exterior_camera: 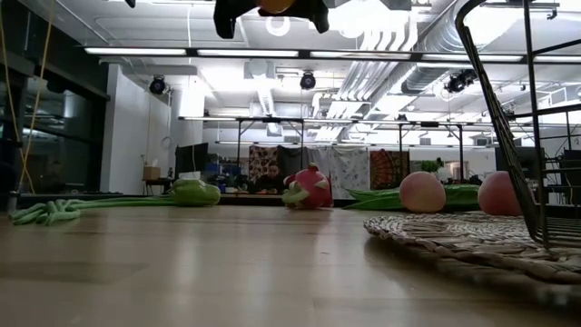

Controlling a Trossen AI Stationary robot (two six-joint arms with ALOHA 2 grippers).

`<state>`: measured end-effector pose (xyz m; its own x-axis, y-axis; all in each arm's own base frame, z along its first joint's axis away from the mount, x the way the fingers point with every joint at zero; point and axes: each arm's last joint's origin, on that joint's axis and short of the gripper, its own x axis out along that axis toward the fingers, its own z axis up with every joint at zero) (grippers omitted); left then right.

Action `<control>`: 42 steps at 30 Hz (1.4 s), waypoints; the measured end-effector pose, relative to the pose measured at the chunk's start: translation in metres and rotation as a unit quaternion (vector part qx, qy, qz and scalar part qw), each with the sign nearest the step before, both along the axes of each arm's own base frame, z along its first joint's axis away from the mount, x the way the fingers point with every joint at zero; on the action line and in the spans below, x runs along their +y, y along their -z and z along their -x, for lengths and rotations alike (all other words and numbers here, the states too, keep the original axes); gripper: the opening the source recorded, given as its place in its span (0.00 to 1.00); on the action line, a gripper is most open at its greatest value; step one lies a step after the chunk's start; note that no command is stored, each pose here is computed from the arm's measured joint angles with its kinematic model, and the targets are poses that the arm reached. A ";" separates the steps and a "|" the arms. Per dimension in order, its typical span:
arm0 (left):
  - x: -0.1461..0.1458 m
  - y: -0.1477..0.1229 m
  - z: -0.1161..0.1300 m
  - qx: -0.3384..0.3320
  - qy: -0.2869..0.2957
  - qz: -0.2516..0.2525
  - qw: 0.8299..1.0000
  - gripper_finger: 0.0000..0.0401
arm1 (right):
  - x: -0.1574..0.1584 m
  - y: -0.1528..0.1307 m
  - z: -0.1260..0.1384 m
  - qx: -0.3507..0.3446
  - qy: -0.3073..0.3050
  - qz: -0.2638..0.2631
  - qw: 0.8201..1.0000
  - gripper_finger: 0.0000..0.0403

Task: Build produce basket
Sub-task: Put the mango into the wire basket

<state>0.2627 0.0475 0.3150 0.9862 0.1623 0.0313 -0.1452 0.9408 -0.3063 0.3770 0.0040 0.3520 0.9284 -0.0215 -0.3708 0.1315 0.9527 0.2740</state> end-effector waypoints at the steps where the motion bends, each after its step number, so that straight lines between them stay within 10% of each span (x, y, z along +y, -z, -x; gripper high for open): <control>1: 0.000 0.000 0.000 0.000 0.000 0.000 1.000 0.61 | 0.000 0.000 0.000 0.001 0.000 0.000 1.000 0.56; 17: 0.000 -0.006 0.002 0.039 0.034 0.018 0.998 0.82 | 0.001 -0.009 0.020 0.037 -0.014 0.024 0.999 0.56; 26: -0.001 -0.035 0.020 0.120 0.042 -0.072 0.989 0.82 | -0.001 -0.026 0.062 0.095 0.022 0.072 0.993 0.56; 42: -0.003 -0.012 0.081 0.018 -0.020 -0.006 1.000 0.82 | 0.074 -0.012 0.140 0.326 0.015 -0.060 0.943 0.57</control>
<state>0.1816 0.0444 0.3266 0.9794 0.2021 -0.0011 -0.1939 0.9377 -0.2883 0.2374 0.0780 0.3644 0.5022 0.0334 -0.8641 0.3358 0.9133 0.2304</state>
